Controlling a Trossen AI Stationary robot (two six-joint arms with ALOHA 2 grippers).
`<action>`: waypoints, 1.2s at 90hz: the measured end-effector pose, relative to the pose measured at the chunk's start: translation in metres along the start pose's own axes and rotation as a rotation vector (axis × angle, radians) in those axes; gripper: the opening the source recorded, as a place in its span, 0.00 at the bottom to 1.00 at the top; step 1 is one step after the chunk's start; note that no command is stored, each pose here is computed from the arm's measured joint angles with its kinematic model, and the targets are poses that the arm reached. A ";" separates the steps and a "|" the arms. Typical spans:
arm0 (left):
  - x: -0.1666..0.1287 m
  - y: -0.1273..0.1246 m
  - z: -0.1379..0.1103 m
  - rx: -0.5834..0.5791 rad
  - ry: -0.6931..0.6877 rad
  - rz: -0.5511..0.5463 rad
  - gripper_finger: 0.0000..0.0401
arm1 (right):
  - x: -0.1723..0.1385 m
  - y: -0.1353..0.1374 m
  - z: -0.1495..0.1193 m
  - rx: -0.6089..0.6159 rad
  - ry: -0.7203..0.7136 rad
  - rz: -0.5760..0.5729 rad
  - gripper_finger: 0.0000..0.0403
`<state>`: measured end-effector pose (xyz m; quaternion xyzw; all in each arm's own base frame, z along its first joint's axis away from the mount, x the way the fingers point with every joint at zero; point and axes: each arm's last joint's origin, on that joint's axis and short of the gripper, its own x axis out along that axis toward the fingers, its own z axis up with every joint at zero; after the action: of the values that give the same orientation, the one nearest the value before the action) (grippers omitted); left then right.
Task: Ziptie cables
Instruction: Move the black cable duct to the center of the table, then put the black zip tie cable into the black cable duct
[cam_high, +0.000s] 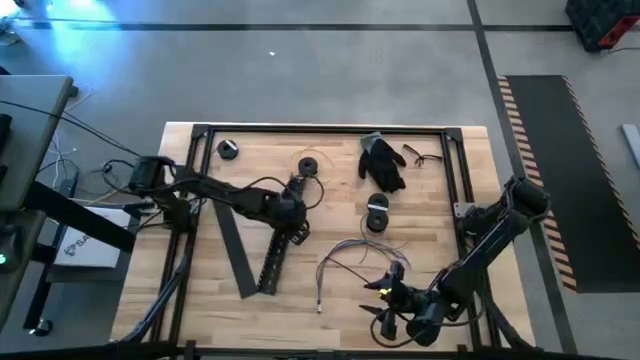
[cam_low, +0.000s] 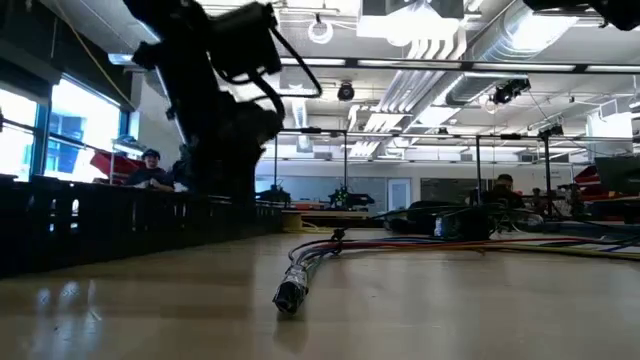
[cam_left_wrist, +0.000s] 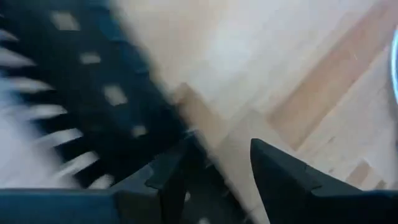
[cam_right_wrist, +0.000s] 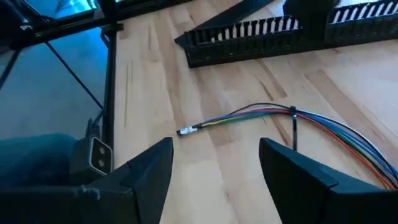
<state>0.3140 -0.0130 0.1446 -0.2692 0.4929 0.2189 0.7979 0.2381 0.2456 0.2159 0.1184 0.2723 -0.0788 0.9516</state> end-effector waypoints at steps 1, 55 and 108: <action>0.001 -0.001 0.001 0.013 0.000 -0.008 0.35 | 0.000 0.000 0.000 0.000 0.001 0.002 0.55; -0.004 -0.058 0.030 0.691 0.087 -0.199 0.19 | 0.000 0.000 -0.001 -0.024 0.033 0.025 0.55; -0.085 -0.165 -0.032 0.318 -0.169 -0.236 0.21 | 0.031 -0.094 -0.030 -0.376 0.406 -0.279 0.55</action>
<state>0.3592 -0.1662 0.2448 -0.1765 0.4176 0.0654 0.8889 0.2292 0.1603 0.1571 -0.0850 0.4802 -0.1317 0.8630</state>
